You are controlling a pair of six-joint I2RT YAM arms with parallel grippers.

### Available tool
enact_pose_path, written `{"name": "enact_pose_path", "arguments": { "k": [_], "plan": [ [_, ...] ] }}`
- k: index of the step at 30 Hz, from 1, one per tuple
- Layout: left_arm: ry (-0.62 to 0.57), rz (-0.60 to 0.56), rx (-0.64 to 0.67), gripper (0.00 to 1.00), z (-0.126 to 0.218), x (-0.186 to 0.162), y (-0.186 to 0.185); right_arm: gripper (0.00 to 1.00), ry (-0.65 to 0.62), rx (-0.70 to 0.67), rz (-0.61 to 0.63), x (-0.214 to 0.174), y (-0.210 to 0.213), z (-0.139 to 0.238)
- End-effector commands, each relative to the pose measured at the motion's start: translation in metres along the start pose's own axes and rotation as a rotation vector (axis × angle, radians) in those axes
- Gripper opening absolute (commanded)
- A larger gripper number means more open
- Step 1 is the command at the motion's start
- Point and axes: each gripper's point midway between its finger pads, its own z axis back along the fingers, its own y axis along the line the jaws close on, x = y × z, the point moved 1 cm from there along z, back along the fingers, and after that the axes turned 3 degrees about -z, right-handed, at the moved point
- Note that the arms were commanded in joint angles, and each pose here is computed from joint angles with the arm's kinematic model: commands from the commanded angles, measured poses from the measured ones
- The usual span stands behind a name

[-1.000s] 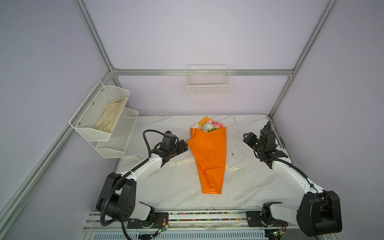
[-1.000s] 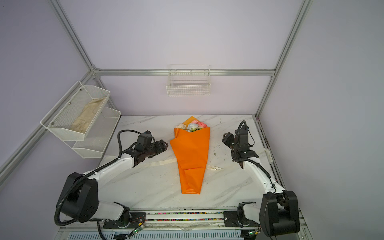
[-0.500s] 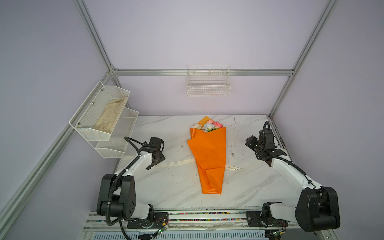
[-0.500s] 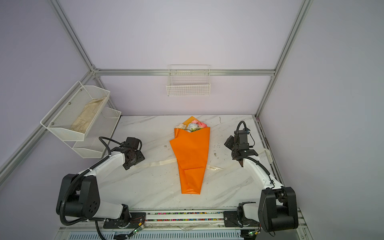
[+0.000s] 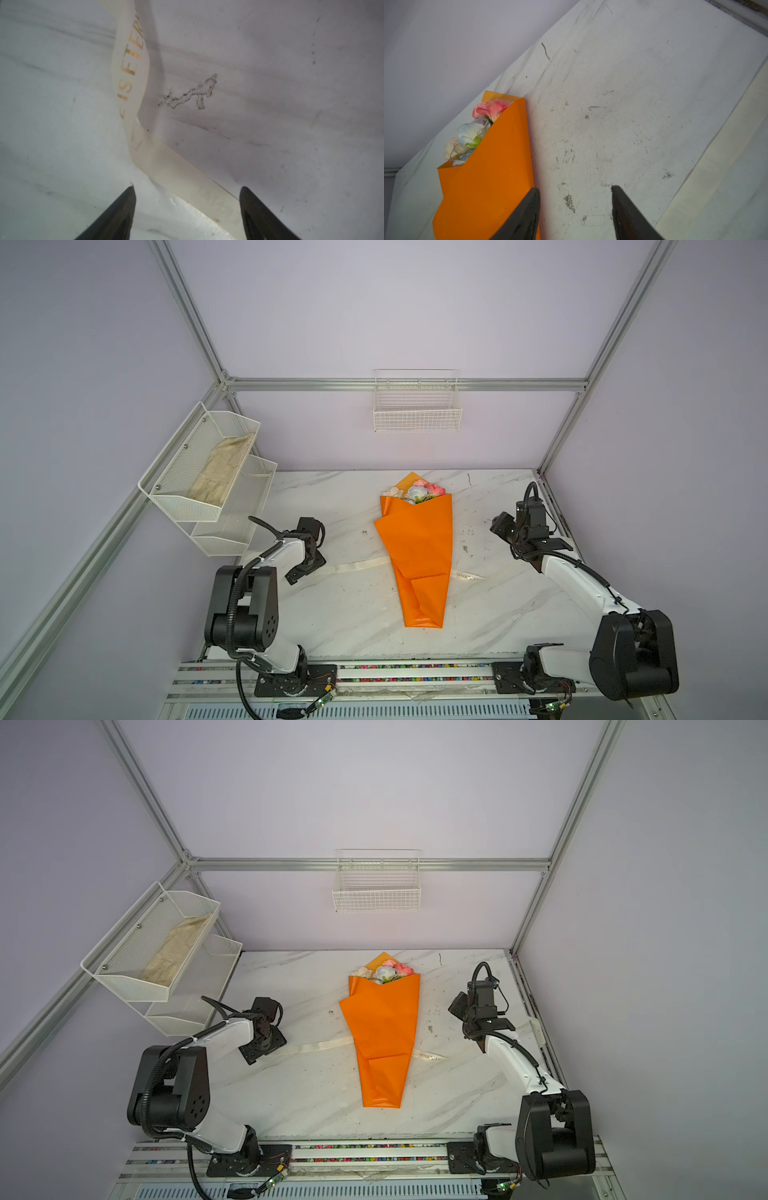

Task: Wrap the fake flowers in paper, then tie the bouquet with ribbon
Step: 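Release the cone and draw both grippers outward to the ribbon ends, then lower both grippers and pinch the cream ribbon ends on the table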

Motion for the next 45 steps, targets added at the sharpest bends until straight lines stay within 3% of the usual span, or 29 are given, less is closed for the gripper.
{"name": "enact_pose_path", "arguments": {
  "k": [1,5,9,14,16,23,30,38,45],
  "plan": [
    [-0.017,0.003,-0.022,0.77,-0.009,0.001,-0.003,0.57,0.033,-0.023,0.010,-0.008,-0.007,-0.006],
    [0.014,0.021,0.001,0.73,-0.018,-0.009,0.000,0.57,0.049,-0.031,0.010,-0.013,-0.009,-0.009],
    [0.044,0.029,0.012,0.49,-0.025,-0.022,0.005,0.58,0.023,-0.067,0.012,-0.008,-0.015,-0.006],
    [0.048,0.027,0.014,0.45,-0.025,-0.026,0.008,0.58,-0.005,-0.098,-0.011,0.000,-0.029,-0.003],
    [0.060,0.015,0.011,0.36,-0.028,-0.027,0.005,0.58,-0.008,-0.105,-0.010,0.002,-0.033,-0.002],
    [0.075,-0.001,-0.012,0.21,-0.031,-0.024,-0.004,0.58,-0.026,-0.114,-0.011,0.009,-0.038,0.004],
    [0.026,-0.030,-0.168,0.00,-0.001,-0.003,-0.036,0.58,-0.038,-0.234,-0.086,0.019,-0.078,0.007],
    [-0.133,-0.089,-0.357,0.00,0.062,0.019,-0.072,0.58,-0.049,-0.467,-0.280,0.040,-0.177,0.001],
    [-0.138,-0.138,-0.450,0.00,0.071,0.013,-0.084,0.58,-0.028,-0.568,-0.293,0.050,-0.217,-0.039]
  ]
}}
